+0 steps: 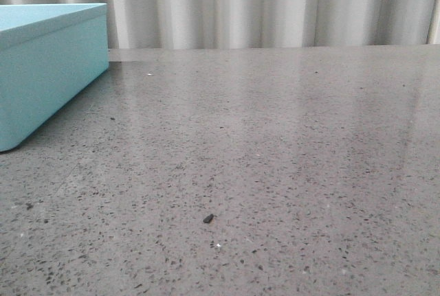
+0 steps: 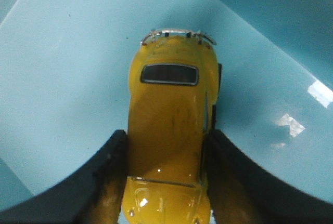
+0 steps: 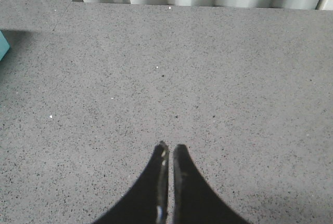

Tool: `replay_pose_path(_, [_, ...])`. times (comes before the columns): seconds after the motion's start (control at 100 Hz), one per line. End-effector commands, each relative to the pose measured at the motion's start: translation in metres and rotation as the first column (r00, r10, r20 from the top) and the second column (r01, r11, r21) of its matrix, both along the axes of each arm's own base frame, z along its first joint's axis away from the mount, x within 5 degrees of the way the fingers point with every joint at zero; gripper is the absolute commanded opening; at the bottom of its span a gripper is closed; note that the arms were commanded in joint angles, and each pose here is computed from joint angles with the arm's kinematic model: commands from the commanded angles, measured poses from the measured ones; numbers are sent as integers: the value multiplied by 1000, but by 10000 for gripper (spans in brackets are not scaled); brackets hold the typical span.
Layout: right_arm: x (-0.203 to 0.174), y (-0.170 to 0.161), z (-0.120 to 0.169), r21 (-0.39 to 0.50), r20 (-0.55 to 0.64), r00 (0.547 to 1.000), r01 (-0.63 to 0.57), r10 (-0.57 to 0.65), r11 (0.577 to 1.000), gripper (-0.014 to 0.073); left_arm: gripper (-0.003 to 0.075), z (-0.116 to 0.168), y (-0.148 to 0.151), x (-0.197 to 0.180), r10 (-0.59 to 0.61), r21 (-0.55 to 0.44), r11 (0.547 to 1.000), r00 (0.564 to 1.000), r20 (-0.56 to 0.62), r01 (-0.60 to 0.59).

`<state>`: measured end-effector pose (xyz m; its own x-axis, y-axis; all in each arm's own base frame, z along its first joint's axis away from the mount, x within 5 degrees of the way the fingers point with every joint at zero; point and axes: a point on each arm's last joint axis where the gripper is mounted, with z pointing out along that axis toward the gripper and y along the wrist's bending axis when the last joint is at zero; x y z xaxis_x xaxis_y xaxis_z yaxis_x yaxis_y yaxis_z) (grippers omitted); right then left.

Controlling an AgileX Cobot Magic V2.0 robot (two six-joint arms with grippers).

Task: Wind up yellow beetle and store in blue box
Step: 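Carry the car over the blue box and release it inside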

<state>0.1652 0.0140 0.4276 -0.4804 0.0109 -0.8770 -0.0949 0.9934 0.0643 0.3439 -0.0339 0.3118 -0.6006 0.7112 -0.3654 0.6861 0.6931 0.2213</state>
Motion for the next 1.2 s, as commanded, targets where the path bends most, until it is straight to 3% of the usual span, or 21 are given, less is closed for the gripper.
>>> replay_pose_path(0.0, [-3, -1, 14, -6, 95, 995, 5, -4, 1000, -61, 161, 16, -1, 3, 26, -33, 999, 996, 90, -23])
replay_pose_path(0.08, [-3, -1, 14, -6, 94, 996, 4, -4, 1000, -61, 185, 10, -1, 6, 45, -42, 998, 997, 70, -42])
replay_pose_path(0.23, [-3, -1, 14, -6, 94, 996, 4, -4, 1000, -61, 305, 3, -3, 10, 44, -55, 998, 998, 49, -41])
replay_pose_path(0.39, [-3, -1, 14, -6, 94, 996, 4, -4, 1000, -61, 337, -1, -3, 13, 45, -53, 998, 998, 49, -43])
replay_pose_path(0.56, [-3, -1, 14, -6, 94, 996, 4, -4, 1000, -61, 422, 0, -4, 13, 48, -77, 996, 998, 48, -45])
replay_pose_path(0.83, [-5, -1, 13, -7, 84, 996, 3, -3, 1000, -61, 415, 21, -3, 5, 41, -64, 997, 998, 46, -38])
replay_pose_path(0.95, [-12, -2, 11, -7, 123, 992, 9, -8, 1000, -61, 297, 44, -4, -8, 82, -118, 990, 992, 97, -71])
replay_pose_path(1.1, [-26, -5, -2, -36, 195, 981, 30, -23, 999, -61, 19, 70, -5, -28, 84, -161, 985, 983, 160, -58])
replay_pose_path(1.19, [-36, -8, -14, -67, 232, 972, 46, -29, 997, -61, -21, 77, -6, -38, 77, -168, 985, 985, 154, -51])
